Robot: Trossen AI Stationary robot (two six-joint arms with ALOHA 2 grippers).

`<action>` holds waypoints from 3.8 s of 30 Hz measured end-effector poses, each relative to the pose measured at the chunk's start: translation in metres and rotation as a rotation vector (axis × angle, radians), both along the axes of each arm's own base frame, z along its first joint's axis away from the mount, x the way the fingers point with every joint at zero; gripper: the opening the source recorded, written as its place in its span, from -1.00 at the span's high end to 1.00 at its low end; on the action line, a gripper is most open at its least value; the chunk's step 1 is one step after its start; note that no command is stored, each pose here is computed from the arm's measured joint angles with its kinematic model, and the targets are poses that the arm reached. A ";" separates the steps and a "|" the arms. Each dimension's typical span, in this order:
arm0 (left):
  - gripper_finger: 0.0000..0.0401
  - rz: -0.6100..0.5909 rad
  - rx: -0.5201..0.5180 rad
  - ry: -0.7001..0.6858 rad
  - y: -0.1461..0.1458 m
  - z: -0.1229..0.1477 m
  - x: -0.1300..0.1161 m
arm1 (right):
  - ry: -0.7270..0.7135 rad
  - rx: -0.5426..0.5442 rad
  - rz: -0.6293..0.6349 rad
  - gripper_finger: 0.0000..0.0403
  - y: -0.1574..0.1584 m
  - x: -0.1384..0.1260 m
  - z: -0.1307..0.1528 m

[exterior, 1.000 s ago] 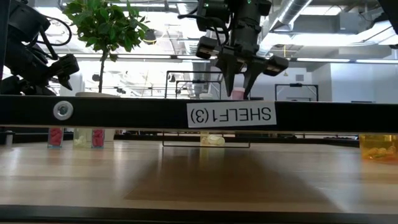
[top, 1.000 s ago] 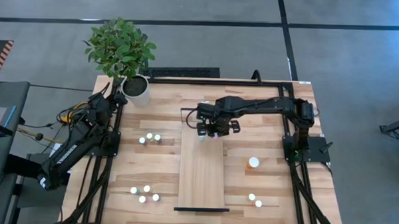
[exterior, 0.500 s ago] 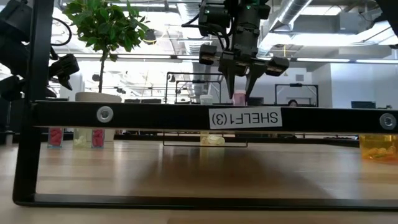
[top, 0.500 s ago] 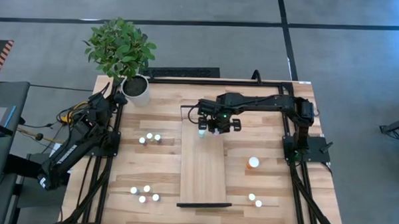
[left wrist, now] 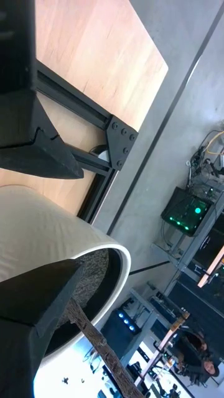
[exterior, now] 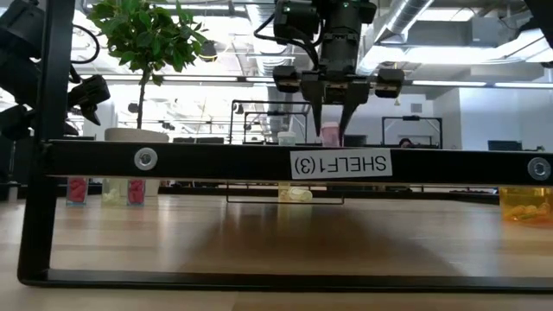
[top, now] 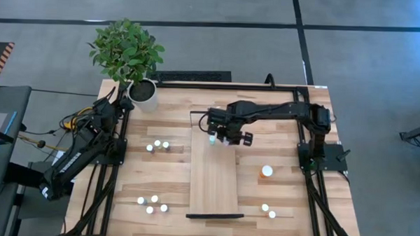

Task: Pick and place medicine bottles onto shelf by color
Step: Put the pink pill bottle on the shelf

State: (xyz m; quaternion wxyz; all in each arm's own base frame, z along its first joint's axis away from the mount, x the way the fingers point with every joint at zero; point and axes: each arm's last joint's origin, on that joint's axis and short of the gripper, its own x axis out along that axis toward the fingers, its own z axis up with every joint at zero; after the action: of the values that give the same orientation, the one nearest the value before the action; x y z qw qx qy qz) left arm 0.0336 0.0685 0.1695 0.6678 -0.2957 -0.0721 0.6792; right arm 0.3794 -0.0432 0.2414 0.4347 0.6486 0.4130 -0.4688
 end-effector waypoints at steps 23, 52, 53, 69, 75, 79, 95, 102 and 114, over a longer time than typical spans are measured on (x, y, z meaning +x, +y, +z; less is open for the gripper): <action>-0.05 -0.001 0.000 0.000 0.000 0.000 0.000 | 0.026 0.007 -0.494 0.27 0.000 0.002 0.000; -0.05 0.000 0.000 0.000 0.000 0.000 0.000 | -0.012 0.030 -0.675 0.31 -0.008 0.006 0.001; -0.05 -0.001 0.000 0.000 0.000 0.000 0.000 | -0.012 0.029 -0.670 0.32 -0.008 0.006 0.001; -0.05 -0.001 0.000 0.000 0.000 0.000 0.000 | -0.032 0.022 -0.630 0.31 -0.003 0.007 -0.006; -0.05 0.000 0.000 0.000 0.000 0.000 0.000 | -0.029 0.026 -0.612 0.31 -0.001 0.007 -0.006; -0.05 0.000 0.000 0.000 0.000 0.000 0.000 | -0.022 0.021 -0.588 0.30 0.004 0.007 -0.008; -0.05 0.000 0.000 0.000 0.000 0.000 0.000 | -0.025 0.007 -0.581 0.29 0.003 0.007 -0.008; -0.05 0.000 0.000 0.000 0.000 0.000 0.000 | -0.025 0.007 -0.583 0.29 0.002 0.007 -0.008; -0.05 0.000 0.000 0.000 0.000 0.000 0.000 | -0.010 0.029 -0.582 0.29 0.000 0.011 -0.014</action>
State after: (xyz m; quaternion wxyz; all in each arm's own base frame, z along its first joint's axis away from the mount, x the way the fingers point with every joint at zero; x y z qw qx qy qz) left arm 0.0336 0.0685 0.1695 0.6679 -0.2957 -0.0721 0.6791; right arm 0.3901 -0.0434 0.2269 0.2746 0.7484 0.2138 -0.5646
